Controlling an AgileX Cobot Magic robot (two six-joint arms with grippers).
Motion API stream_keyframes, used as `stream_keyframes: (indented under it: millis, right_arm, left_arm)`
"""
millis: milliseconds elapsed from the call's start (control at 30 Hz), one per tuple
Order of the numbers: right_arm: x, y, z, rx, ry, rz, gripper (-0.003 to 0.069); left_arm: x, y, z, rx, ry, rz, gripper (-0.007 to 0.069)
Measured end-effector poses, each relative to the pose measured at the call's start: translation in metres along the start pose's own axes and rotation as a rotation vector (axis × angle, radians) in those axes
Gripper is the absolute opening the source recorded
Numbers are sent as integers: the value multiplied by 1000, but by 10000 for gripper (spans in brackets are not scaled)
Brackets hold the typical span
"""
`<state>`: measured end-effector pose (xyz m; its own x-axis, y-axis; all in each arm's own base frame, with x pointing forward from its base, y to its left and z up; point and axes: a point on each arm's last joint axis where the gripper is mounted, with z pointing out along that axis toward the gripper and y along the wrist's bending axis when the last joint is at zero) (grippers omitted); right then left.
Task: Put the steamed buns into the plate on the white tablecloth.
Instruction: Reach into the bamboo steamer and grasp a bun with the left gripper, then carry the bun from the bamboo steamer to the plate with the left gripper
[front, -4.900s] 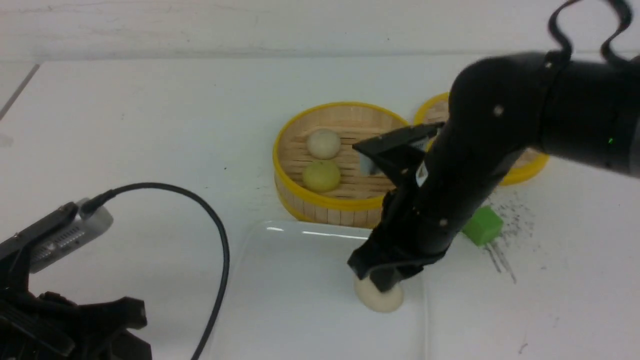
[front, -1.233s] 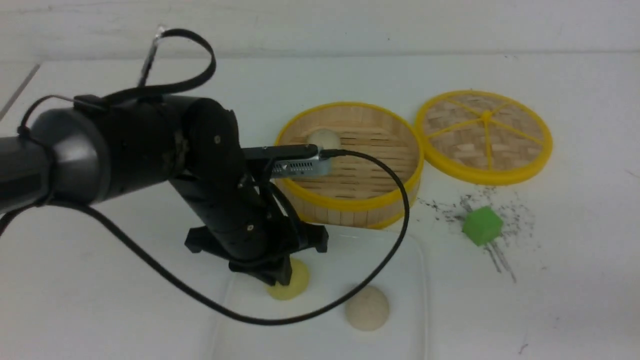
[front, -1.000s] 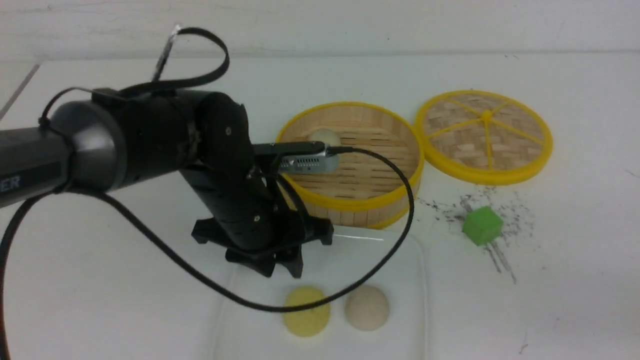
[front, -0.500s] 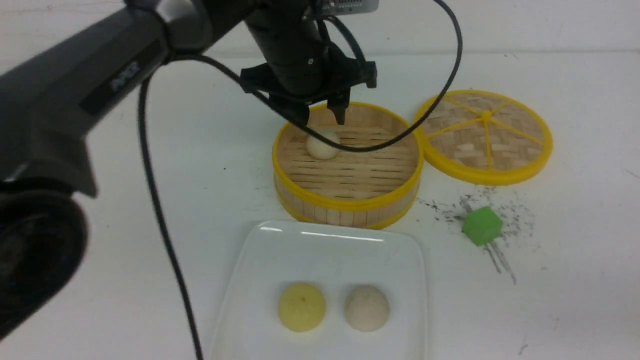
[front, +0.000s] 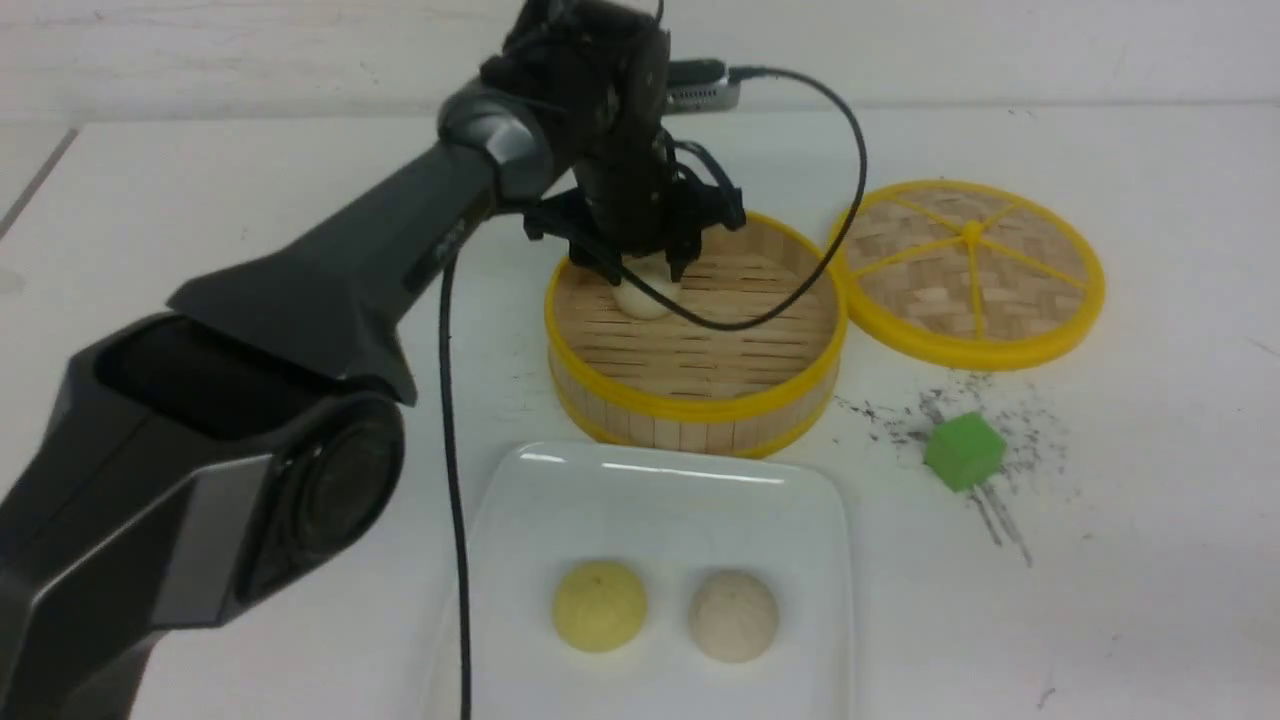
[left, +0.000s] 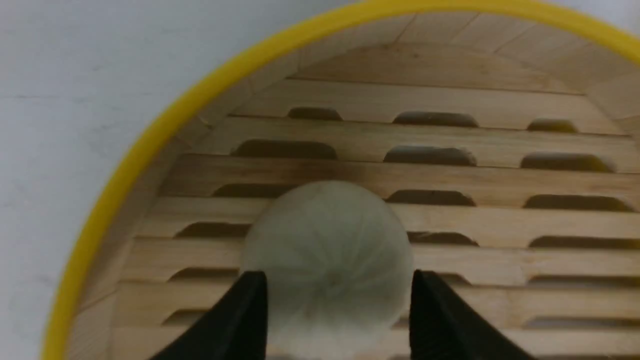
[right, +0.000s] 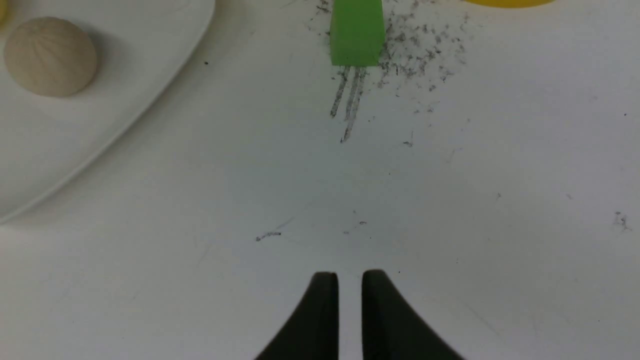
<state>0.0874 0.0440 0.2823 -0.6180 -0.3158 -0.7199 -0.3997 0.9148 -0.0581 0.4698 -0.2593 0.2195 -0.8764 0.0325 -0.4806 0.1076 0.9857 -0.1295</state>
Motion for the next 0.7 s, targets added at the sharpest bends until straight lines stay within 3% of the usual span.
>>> stream_keyframes:
  millis: [67,133,233,367,567,700]
  right_arm:
    - [0,0,0,0,0,0,99]
    - [0,0,0,0,0,0,101]
    - [0,0,0,0,0,0,108]
    - [0,0,0,0,0,0,113]
    - [0,0,0,1,1,-1,118]
    - [0,0,0,0,1,1,122]
  left_arm:
    - [2,0,6,-4,9,1,346]
    - [3,1,9,-7,17,8,204]
    - [2,-1,2,6,25,31,55]
    - [0,-3,-28,39,47,54,26]
    - [-17,-1,-185,127,-149,144,25]
    - [-6,8,-269,190,-270,151,25]
